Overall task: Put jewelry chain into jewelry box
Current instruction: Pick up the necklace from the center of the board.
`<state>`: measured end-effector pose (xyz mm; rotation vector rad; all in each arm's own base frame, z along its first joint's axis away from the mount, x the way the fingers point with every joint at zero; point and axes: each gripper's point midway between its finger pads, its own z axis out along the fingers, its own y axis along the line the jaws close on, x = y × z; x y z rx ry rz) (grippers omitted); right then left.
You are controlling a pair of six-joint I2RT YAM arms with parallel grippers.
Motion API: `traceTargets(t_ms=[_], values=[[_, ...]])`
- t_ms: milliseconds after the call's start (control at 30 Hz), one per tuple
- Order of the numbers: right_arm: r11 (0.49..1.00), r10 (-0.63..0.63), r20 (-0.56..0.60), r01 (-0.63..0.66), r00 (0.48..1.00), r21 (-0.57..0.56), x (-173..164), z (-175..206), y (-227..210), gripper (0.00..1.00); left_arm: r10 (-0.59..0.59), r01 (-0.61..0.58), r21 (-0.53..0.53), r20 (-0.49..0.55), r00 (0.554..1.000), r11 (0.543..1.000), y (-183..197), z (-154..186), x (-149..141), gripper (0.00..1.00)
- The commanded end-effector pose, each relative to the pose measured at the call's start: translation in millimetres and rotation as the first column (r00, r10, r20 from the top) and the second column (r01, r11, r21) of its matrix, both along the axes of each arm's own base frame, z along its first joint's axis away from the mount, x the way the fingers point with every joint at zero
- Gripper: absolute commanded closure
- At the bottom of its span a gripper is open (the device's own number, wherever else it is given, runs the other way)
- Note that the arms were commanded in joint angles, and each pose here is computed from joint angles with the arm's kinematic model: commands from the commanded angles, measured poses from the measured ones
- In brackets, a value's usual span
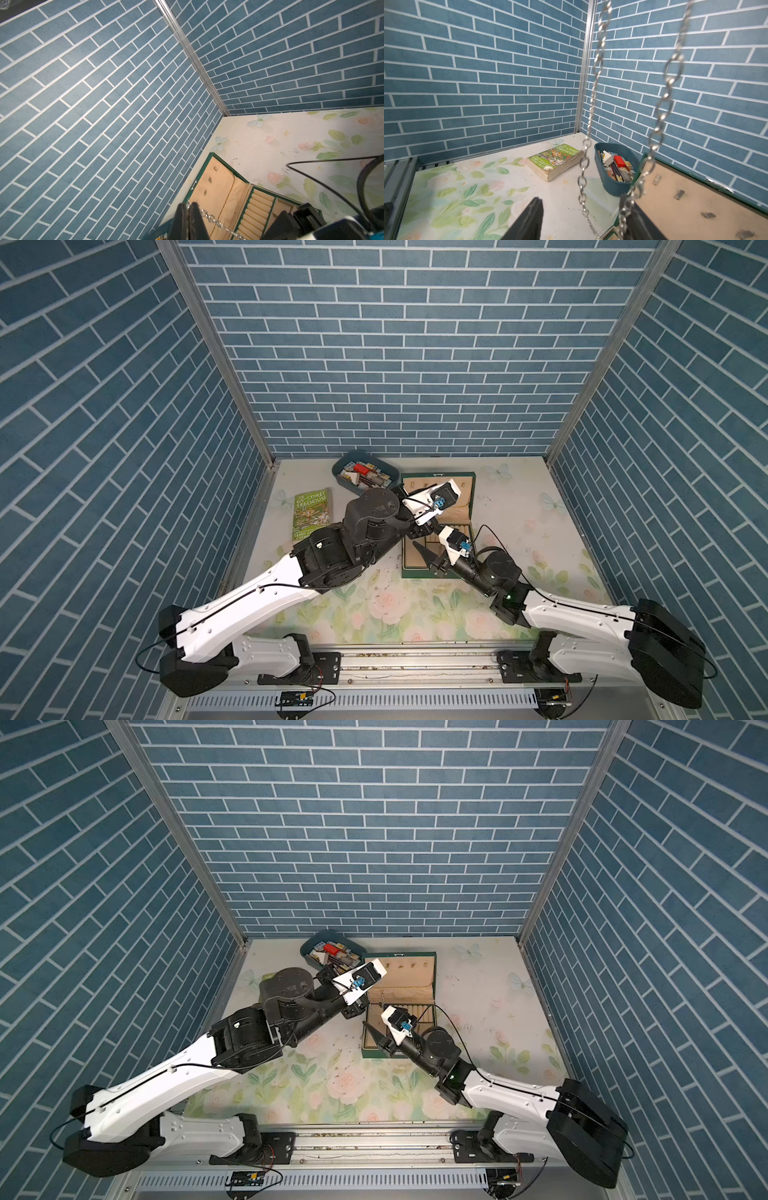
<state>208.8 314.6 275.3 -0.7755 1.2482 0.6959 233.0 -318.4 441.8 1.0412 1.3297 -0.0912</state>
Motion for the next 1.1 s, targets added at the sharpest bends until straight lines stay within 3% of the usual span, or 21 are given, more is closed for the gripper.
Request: traceTargets(t_ms=[0, 167, 333, 433, 533, 700, 1067], values=[[0.999, -0.037, -0.001, 0.037, 0.999, 0.04, 0, 23, -11, 0.33, 0.023, -0.023, -0.022, 0.007, 1.0, 0.999, 7, 1, -1, 1.0], [0.997, -0.077, -0.011, 0.077, 0.997, -0.02, -7, 17, -33, 0.3, 0.09, -0.09, -0.021, -0.005, 0.996, 0.996, 14, -14, 6, 1.0], [0.975, -0.221, -0.054, 0.221, 0.974, -0.006, 2, 17, -68, 0.26, 0.14, -0.14, -0.031, -0.006, 0.99, 0.99, 19, -28, 12, 1.0], [0.939, -0.323, -0.152, 0.336, 0.934, 0.069, 19, 21, -90, 0.25, 0.16, -0.16, -0.033, 0.0, 0.987, 0.987, 20, -37, 15, 1.0], [0.89, -0.362, -0.335, 0.43, 0.87, 0.153, 43, 21, -105, 0.28, 0.176, -0.176, -0.035, -0.004, 0.984, 0.984, 22, -47, 17, 1.0], [0.797, -0.295, -0.645, 0.553, 0.705, 0.241, 90, 13, -122, 0.34, 0.192, -0.193, -0.035, -0.022, 0.981, 0.981, 24, -68, 18, 1.0], [0.689, -0.022, -0.861, 0.632, 0.507, 0.355, 152, -21, -118, 0.4, 0.198, -0.2, -0.022, -0.047, 0.979, 0.98, 19, -96, 21, 1.0]])
